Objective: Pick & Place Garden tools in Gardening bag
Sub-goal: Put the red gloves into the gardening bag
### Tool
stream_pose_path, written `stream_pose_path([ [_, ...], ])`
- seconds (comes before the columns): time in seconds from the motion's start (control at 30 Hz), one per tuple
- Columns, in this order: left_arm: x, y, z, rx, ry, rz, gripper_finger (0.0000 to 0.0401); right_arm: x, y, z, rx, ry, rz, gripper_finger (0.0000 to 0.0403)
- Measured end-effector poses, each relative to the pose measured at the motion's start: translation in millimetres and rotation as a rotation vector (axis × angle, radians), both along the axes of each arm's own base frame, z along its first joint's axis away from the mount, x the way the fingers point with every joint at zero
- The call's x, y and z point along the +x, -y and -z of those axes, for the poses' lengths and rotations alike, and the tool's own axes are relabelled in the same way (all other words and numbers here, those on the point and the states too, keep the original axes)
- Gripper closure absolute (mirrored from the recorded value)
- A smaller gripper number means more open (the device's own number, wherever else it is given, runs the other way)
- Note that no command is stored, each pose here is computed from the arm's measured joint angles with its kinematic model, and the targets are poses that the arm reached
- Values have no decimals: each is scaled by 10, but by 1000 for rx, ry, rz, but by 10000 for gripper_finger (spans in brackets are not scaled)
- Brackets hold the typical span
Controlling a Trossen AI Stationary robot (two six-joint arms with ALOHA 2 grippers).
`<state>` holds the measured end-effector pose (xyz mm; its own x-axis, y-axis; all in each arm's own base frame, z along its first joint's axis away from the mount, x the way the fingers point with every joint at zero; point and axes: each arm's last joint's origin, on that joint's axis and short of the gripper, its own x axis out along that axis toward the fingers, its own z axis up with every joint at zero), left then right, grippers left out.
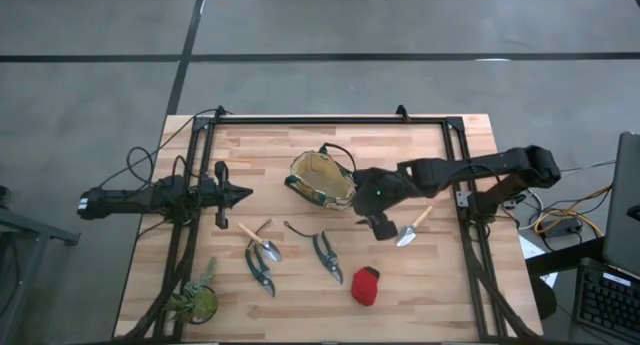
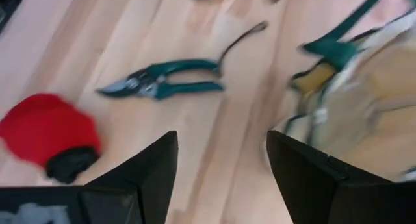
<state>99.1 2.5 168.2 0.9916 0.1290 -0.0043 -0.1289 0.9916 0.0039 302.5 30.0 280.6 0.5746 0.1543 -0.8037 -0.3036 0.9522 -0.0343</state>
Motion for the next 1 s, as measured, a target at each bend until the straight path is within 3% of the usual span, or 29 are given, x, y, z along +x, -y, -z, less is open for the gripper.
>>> stream_pose_path([
  [0.37, 0, 0, -1, 0, 2, 0, 387, -236, -430, 265, 44, -196, -48, 179],
  [0.53, 0, 0, -2, 0, 2, 0, 387, -314, -737, 447, 72, -152, -130, 177],
  [0.73, 0, 0, -2, 0, 2, 0, 387, -369, -1063, 620, 121, 28, -233, 184],
  [1.0, 0, 0, -2, 0, 2, -1, 387, -350, -1200, 918, 120, 55, -234, 184],
])
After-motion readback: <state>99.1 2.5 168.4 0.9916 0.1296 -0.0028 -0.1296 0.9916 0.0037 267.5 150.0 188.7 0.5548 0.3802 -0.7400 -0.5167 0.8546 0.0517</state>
